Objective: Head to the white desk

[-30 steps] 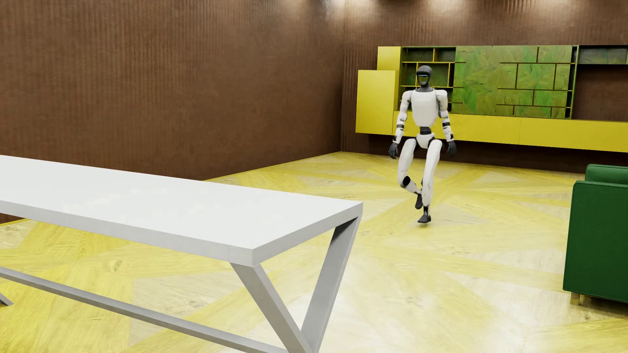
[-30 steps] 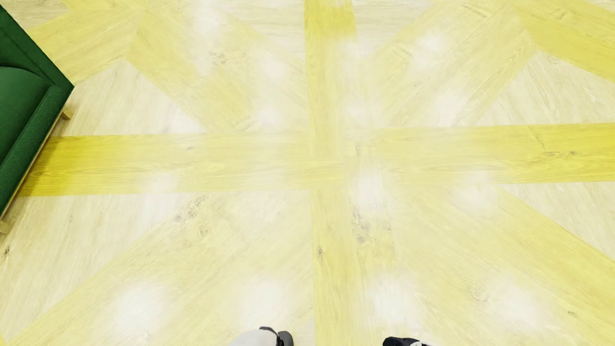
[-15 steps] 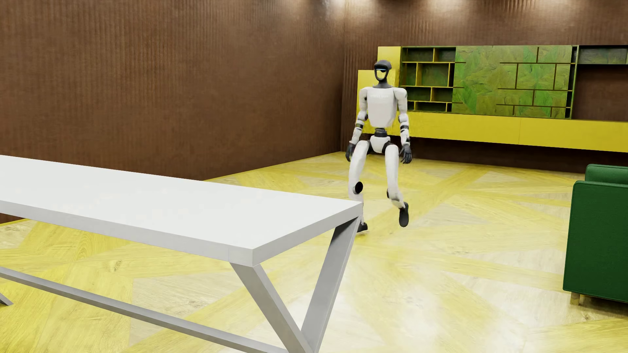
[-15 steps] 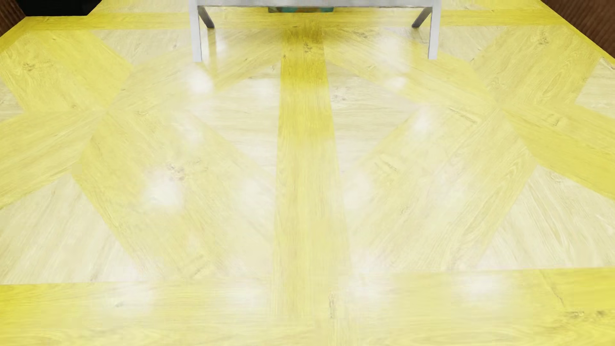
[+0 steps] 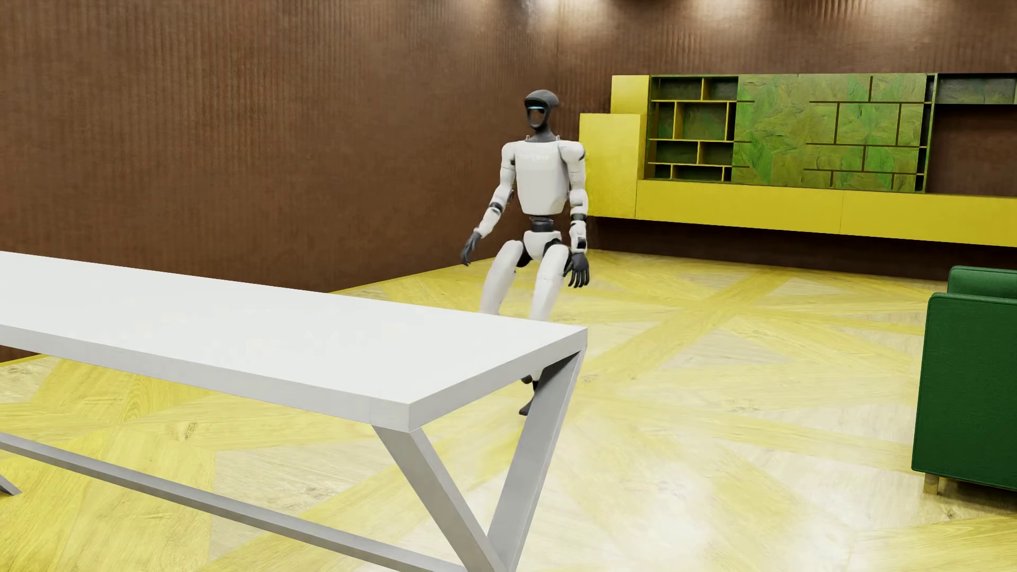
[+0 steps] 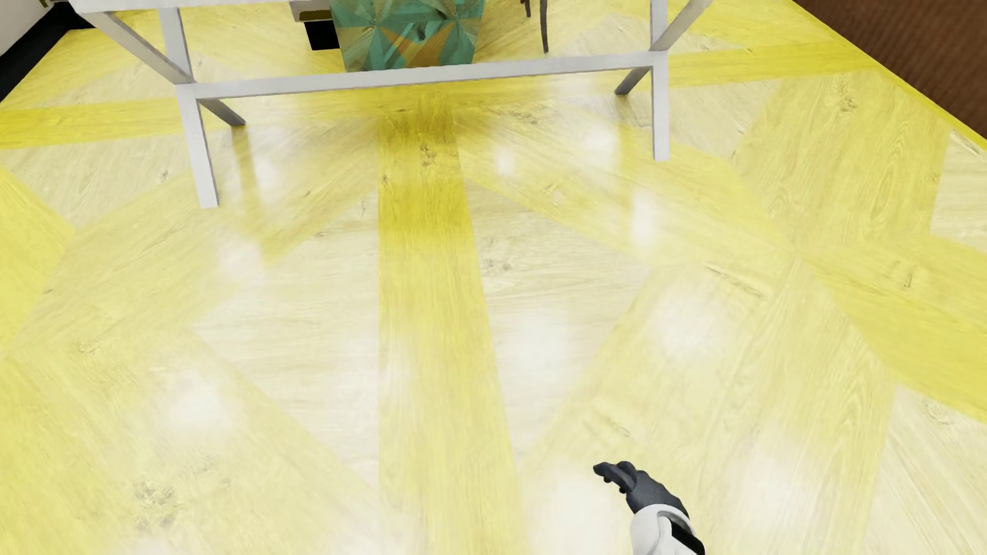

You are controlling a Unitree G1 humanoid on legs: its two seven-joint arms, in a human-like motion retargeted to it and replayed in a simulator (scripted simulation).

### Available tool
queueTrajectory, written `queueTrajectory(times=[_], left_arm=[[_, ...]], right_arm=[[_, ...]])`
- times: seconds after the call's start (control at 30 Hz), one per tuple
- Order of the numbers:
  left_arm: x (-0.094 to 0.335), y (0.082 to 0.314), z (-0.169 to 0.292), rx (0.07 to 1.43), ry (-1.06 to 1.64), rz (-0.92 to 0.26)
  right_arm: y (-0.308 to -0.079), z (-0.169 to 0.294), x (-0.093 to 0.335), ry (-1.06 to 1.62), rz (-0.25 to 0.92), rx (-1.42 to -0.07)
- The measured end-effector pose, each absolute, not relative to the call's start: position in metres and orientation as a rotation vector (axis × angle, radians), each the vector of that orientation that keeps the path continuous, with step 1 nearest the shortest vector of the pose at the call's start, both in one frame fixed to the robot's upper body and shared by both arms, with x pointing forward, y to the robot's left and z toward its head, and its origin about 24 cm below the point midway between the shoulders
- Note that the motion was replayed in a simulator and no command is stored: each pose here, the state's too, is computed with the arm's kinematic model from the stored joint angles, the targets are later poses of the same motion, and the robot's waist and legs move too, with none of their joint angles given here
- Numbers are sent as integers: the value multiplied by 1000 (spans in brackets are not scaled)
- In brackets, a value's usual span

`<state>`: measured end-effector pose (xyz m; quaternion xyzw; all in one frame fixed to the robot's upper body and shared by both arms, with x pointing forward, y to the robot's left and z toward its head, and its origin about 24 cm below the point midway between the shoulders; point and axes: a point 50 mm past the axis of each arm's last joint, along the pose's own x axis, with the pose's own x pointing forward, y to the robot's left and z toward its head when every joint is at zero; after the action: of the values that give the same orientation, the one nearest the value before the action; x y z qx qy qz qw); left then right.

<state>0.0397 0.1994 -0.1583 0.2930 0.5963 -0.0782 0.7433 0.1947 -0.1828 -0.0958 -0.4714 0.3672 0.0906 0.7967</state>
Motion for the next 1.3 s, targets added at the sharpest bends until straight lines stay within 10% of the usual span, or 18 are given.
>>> queueTrajectory(times=[0.13, 0.27, 0.4, 0.53, 0.7, 0.9, 1.17, 1.3], left_arm=[[115, 195, -135, 790, 947, -246], [160, 194, -93, 828, 587, -247], [137, 214, -106, 702, 755, 266], [114, 216, -132, 805, 932, -39], [98, 227, -140, 722, 1116, 21], [121, 200, -145, 865, 1083, -308], [160, 202, -121, 707, 858, 14], [117, 207, -140, 666, 1039, 17]], right_arm=[[-227, -155, 32, 1487, 598, -1028], [-236, -139, -83, 1725, 265, -658], [-238, -153, -5, 1600, 222, -852], [-188, -99, 174, 741, 99, -890], [-132, 10, 255, 84, 122, -781], [-160, -62, 220, 532, 202, -983], [-187, -170, 20, 1552, 549, -810], [-190, -169, 16, 1554, 512, -757]])
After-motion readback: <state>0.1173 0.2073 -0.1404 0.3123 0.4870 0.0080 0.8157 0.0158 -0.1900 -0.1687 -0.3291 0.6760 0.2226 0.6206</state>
